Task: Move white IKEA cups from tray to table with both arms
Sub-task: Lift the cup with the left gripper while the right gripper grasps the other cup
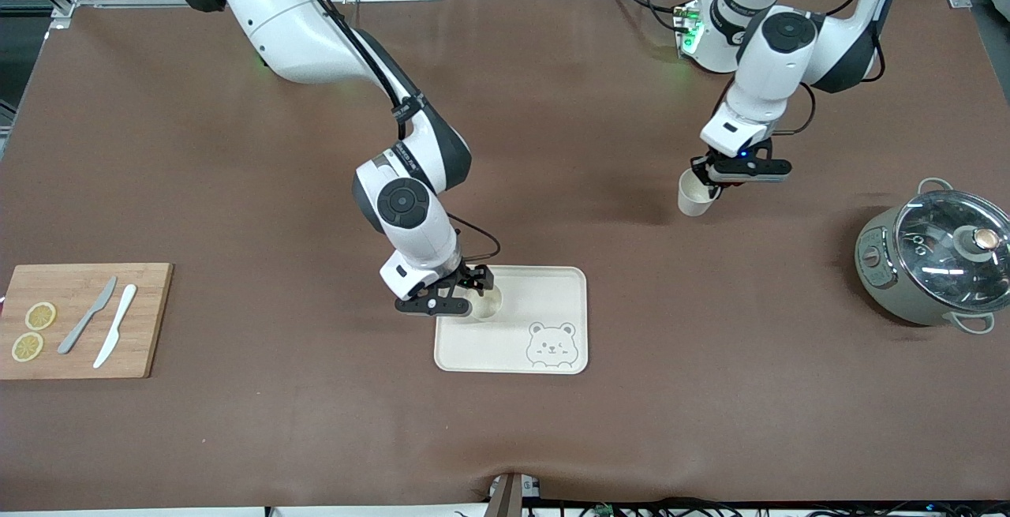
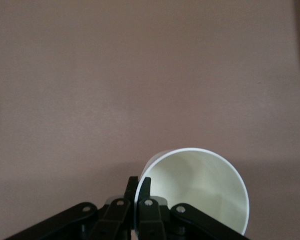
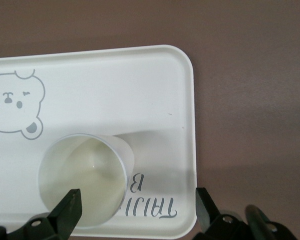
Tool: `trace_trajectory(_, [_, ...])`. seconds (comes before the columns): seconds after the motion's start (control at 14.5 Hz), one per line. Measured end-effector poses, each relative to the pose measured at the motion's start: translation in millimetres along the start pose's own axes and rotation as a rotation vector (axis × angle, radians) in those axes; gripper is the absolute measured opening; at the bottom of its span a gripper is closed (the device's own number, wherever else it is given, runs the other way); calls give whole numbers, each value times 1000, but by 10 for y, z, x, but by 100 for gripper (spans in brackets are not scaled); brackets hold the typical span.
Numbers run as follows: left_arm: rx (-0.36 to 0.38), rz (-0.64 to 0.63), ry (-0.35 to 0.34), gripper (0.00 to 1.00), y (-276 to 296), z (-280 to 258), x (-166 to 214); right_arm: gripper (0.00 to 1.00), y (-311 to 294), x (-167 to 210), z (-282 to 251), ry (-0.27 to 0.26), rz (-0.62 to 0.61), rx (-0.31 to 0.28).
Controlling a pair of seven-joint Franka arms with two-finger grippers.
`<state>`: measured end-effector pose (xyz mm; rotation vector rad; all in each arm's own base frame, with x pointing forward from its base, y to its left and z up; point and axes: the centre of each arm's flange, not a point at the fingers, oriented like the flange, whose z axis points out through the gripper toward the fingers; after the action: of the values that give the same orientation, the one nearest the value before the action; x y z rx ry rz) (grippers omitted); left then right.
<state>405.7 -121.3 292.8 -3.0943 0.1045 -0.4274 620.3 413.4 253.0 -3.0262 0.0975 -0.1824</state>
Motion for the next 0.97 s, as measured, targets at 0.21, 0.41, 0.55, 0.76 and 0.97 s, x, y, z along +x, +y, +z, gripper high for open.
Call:
trace_trajectory(0.21, [-25, -16, 3, 4, -149, 329, -128, 100, -27, -43, 157, 5, -6, 5])
trace_trajectory(0.41, [-36, -35, -21, 4, -207, 610, -197, 100, -38, -42, 248, 26, -8, 21])
trace_trajectory(0.55, [-37, -36, -29, 4, -208, 668, -199, 100, -53, -53, 307, 37, -7, 29])
trace_trajectory(0.76, [-37, -39, -25, 4, -217, 665, -178, 100, -76, -82, 351, 37, 2, 31])
trace_trajectory(0.97, [-36, -44, -26, 8, -238, 668, -176, 100, -70, -74, 349, 39, 3, 30])
